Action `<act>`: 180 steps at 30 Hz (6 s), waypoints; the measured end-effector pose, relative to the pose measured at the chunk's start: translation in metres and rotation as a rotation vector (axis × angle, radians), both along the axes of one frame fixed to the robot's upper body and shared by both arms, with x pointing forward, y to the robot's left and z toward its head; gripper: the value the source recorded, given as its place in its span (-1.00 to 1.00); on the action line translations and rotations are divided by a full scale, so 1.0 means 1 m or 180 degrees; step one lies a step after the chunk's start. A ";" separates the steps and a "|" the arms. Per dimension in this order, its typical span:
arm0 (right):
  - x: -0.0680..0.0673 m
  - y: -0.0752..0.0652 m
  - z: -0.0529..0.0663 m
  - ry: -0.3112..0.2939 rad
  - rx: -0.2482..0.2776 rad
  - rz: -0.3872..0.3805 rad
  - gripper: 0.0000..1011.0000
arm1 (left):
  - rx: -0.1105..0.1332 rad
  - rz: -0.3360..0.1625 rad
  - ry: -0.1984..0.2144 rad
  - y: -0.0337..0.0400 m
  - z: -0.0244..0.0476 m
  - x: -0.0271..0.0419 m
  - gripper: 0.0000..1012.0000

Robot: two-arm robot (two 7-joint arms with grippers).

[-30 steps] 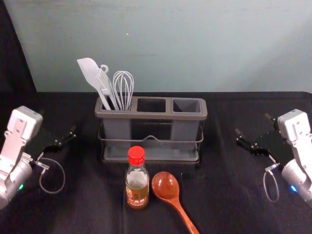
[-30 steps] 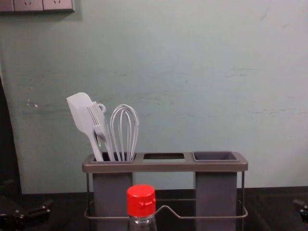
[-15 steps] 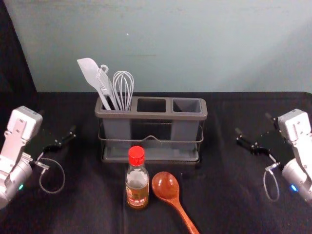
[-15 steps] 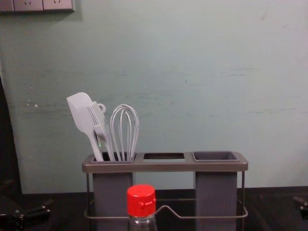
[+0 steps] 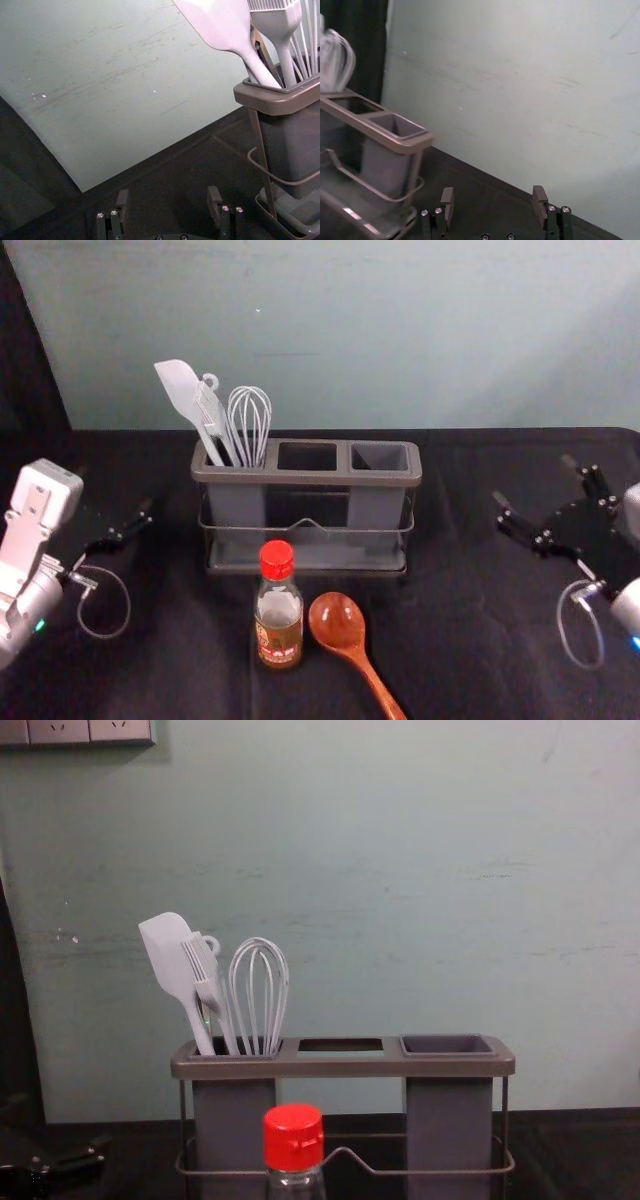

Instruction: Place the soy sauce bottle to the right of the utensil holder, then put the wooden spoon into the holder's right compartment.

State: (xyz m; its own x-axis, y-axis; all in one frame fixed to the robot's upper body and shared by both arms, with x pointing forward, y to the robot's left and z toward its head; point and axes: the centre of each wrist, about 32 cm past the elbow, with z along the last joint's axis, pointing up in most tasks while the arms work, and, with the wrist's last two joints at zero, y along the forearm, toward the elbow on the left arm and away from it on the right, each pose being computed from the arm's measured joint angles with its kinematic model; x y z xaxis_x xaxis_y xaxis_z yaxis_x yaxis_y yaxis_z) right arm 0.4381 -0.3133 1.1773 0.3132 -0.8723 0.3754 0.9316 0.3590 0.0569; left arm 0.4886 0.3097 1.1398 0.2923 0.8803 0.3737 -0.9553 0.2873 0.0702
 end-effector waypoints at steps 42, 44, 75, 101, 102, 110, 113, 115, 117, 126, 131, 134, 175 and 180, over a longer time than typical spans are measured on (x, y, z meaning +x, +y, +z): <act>0.014 0.070 0.012 0.0880 0.0521 0.2240 0.98 | 0.0000 0.0000 0.0000 0.0000 0.0000 0.0000 1.00; 0.019 0.076 0.012 0.0888 0.0516 0.2283 0.98 | 0.0000 0.0000 0.0000 0.0000 0.0000 0.0000 1.00; 0.045 0.110 0.008 0.0930 0.0499 0.2486 0.98 | 0.0000 0.0000 0.0000 0.0000 0.0000 0.0000 1.00; 0.044 0.109 0.009 0.0940 0.0499 0.2491 -0.25 | 0.0000 0.0000 0.0000 0.0000 0.0000 0.0000 1.00; 0.044 0.109 0.009 0.0940 0.0499 0.2491 -0.25 | 0.0000 0.0000 0.0000 0.0000 0.0000 0.0000 1.00; 0.041 0.109 0.012 0.0918 0.0491 0.2479 -0.25 | 0.0000 0.0000 0.0000 0.0000 0.0000 0.0000 1.00; 0.037 0.107 0.016 0.0889 0.0515 0.2472 -0.25 | 0.0000 0.0000 0.0000 0.0000 0.0000 0.0000 1.00; 0.033 0.105 0.019 0.0864 0.0533 0.2480 -0.25 | 0.0000 0.0000 0.0000 0.0000 0.0000 0.0000 1.00; 0.029 0.104 0.022 0.0842 0.0538 0.2483 -0.25 | 0.0000 0.0000 0.0000 0.0000 0.0000 0.0000 1.00; -0.007 0.063 0.030 0.0730 0.0585 0.2255 -0.25 | 0.0000 0.0000 0.0000 0.0000 0.0000 0.0000 1.00; -0.031 0.023 0.031 0.0684 0.0594 0.1948 -0.25 | 0.0000 0.0000 0.0000 0.0000 0.0000 0.0000 1.00; -0.042 0.000 0.032 0.0662 0.0569 0.1747 -0.25 | 0.0000 0.0000 0.0000 0.0000 0.0000 0.0000 1.00; 0.073 -0.016 0.024 0.0623 0.0631 0.1005 -0.25 | 0.0000 0.0000 0.0000 0.0000 0.0000 0.0000 1.00; 0.080 -0.013 0.021 0.0634 0.0626 0.1027 -0.25 | 0.0000 0.0000 0.0000 0.0000 0.0000 0.0000 1.00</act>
